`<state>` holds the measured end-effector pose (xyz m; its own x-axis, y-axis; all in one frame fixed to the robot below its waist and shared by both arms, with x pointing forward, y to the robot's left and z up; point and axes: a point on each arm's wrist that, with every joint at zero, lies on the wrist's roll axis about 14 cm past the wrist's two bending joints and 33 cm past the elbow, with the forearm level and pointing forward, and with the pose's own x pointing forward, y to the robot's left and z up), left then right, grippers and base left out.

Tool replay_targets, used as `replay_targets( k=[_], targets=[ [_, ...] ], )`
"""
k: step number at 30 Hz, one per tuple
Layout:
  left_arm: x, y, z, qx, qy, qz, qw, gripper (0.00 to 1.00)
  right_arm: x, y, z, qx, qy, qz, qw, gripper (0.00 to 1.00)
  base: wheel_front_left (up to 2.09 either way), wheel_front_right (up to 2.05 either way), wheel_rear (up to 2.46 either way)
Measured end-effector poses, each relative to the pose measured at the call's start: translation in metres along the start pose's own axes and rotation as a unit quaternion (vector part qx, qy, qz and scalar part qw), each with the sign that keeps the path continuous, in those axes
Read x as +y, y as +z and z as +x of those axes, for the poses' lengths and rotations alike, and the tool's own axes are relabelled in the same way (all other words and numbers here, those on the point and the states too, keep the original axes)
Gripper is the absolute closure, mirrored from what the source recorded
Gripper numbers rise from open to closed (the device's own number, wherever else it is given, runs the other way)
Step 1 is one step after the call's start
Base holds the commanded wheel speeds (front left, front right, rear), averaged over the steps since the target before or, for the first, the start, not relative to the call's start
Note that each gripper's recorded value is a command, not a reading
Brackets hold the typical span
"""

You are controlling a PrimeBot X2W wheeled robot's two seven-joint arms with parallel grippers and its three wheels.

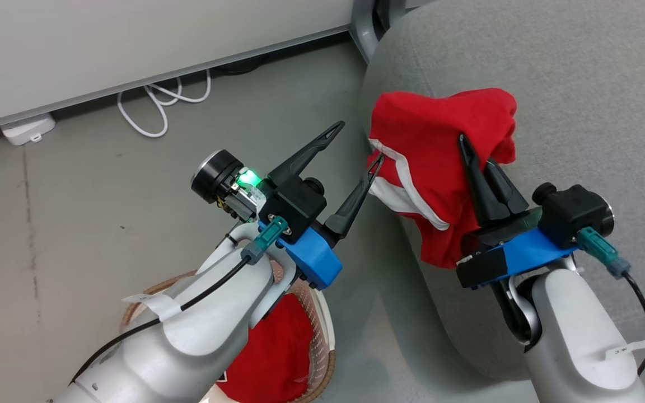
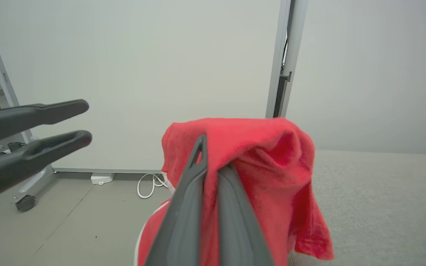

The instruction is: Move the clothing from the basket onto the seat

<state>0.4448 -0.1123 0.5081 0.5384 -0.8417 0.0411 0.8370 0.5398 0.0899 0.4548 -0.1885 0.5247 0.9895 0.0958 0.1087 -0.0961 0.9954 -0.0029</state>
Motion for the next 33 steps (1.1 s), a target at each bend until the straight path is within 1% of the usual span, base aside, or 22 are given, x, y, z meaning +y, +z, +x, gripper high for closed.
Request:
replay_targets(
  k=[5, 10, 15, 19, 25, 30, 33],
  targets=[
    [-0.016, -0.008, 0.012, 0.002, -0.031, -0.005, 1.000, 0.00, -0.033, 0.000, -0.019, 0.002, -0.052, -0.006, 0.999, 1.00, 0.00, 0.00, 0.00],
    [-0.035, -0.014, 0.022, 0.002, -0.063, -0.014, 0.998, 0.00, -0.059, -0.001, -0.039, 0.007, -0.095, -0.013, 0.995, 1.00, 0.00, 0.00, 0.00],
    [-0.048, -0.020, 0.029, 0.004, -0.084, -0.022, 0.996, 0.00, -0.075, -0.004, -0.056, 0.014, -0.125, -0.017, 0.992, 1.00, 0.00, 0.00, 0.00],
    [-0.050, -0.021, 0.031, 0.004, -0.088, -0.023, 0.996, 0.00, -0.077, -0.005, -0.059, 0.016, -0.130, -0.016, 0.991, 1.00, 0.00, 0.00, 0.00],
    [-0.048, -0.021, 0.033, 0.001, -0.089, -0.024, 0.996, 0.00, -0.079, 0.001, -0.052, 0.004, -0.131, -0.018, 0.991, 1.00, 0.00, 0.00, 0.00],
    [-0.039, -0.026, 0.037, 0.000, -0.085, -0.027, 0.996, 0.00, -0.086, 0.025, -0.026, -0.037, -0.130, -0.028, 0.990, 1.00, 0.00, 0.00, 0.00],
    [-0.033, -0.031, 0.041, -0.002, -0.085, -0.029, 0.996, 0.00, -0.098, 0.041, -0.007, -0.065, -0.137, -0.039, 0.988, 1.00, 0.00, 0.00, 0.00]
  ],
)
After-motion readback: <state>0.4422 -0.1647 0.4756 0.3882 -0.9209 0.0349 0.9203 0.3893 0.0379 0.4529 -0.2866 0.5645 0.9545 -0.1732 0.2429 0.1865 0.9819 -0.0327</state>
